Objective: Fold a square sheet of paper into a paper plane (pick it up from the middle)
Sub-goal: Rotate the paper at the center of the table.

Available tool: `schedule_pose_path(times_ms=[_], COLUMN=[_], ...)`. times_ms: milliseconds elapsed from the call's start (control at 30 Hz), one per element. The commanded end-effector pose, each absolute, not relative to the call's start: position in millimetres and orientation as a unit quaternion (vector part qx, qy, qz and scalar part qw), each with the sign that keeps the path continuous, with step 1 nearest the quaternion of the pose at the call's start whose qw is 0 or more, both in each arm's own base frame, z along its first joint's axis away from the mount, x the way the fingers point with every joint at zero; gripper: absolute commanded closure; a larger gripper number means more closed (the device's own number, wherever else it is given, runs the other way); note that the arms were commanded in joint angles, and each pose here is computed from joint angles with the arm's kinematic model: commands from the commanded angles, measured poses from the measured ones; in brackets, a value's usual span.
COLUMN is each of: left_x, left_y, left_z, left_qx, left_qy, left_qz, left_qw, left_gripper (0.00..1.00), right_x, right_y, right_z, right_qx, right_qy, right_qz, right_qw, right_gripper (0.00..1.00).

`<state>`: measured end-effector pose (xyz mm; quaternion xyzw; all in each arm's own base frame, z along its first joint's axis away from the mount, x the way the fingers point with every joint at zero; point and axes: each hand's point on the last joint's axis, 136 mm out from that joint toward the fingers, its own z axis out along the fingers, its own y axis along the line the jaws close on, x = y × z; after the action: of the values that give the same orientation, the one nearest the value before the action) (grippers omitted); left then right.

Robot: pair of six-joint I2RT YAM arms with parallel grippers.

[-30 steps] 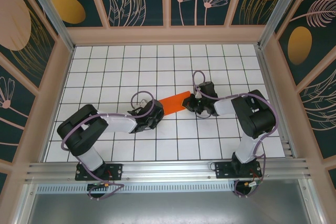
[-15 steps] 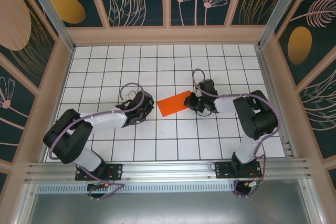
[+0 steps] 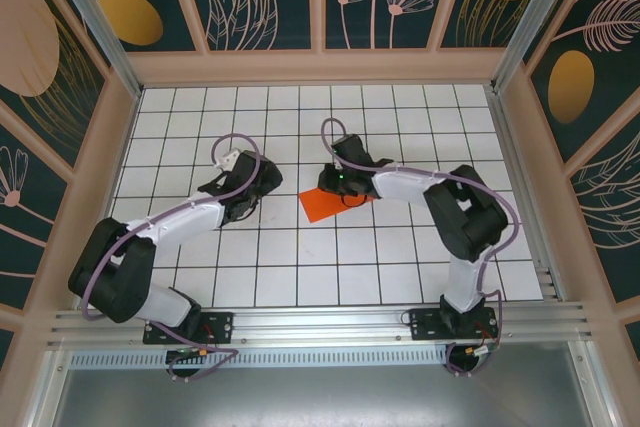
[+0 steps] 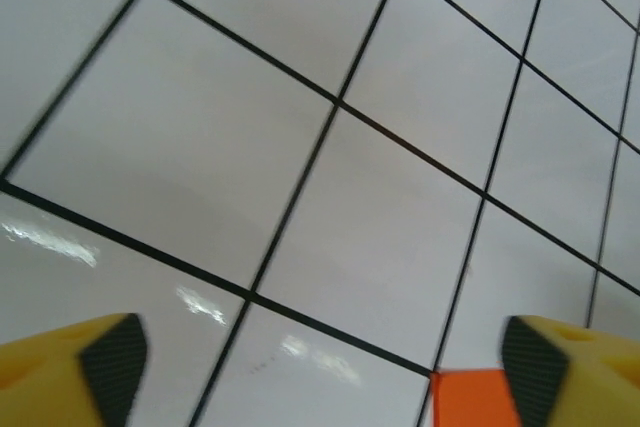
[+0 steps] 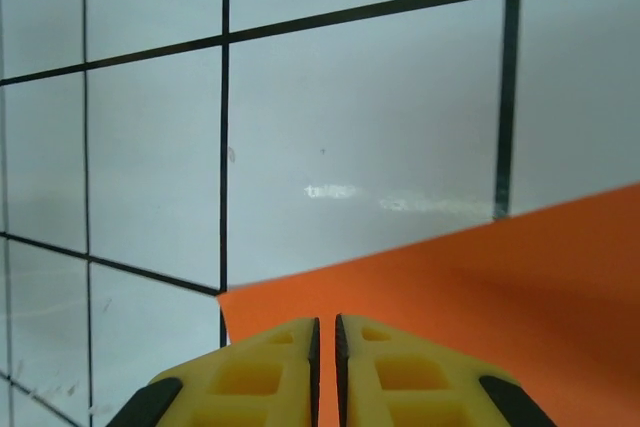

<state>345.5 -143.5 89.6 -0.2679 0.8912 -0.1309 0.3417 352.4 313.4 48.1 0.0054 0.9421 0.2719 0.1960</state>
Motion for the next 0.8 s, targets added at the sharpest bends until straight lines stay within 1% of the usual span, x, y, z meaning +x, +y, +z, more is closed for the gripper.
schedule_pose_path(times_ms=[0,167,300,433,500,567,633,667,733,767], left_x=[351,351,351,350,350,350,351,351,352,352], left_y=[-123,-110,-108,-108,-109,-111,-116,-119,-126,-130], left_z=[105,99,96,96,95,95,94,95,96,97], left_qx=[-0.258,-0.273,-0.270,-0.264,-0.263,-0.260,-0.254,-0.251,-0.242,-0.239], left_qy=[0.888,0.885,0.887,0.890,0.891,0.893,0.894,0.895,0.896,0.896], left_qz=[-0.096,-0.104,-0.116,-0.113,-0.113,-0.117,-0.128,-0.135,-0.155,-0.163], left_qw=[0.368,0.362,0.355,0.353,0.351,0.349,0.345,0.343,0.340,0.338], left_gripper=[0.02,0.02,0.01,0.01,0.01,0.01,0.02,0.01,0.02,0.01], right_x=[351,333,307,267,258,259,274,284,313,323], right_y=[317,344,353,344,329,317,309,304,277,263], right_z=[29,16,5,-6,-8,2,23,34,45,45], right_qx=[0.000,-0.047,-0.098,-0.180,-0.202,-0.208,-0.186,-0.164,-0.070,-0.030], right_qy=[0.957,0.958,0.959,0.954,0.954,0.953,0.954,0.955,0.967,0.969], right_qz=[0.230,0.243,0.240,0.228,0.210,0.208,0.214,0.217,0.191,0.181], right_qw=[0.177,0.142,0.111,0.068,0.063,0.069,0.102,0.120,0.156,0.163], right_gripper=[0.84,0.84,0.84,0.84,0.84,0.84,0.81,0.77,0.65,0.63])
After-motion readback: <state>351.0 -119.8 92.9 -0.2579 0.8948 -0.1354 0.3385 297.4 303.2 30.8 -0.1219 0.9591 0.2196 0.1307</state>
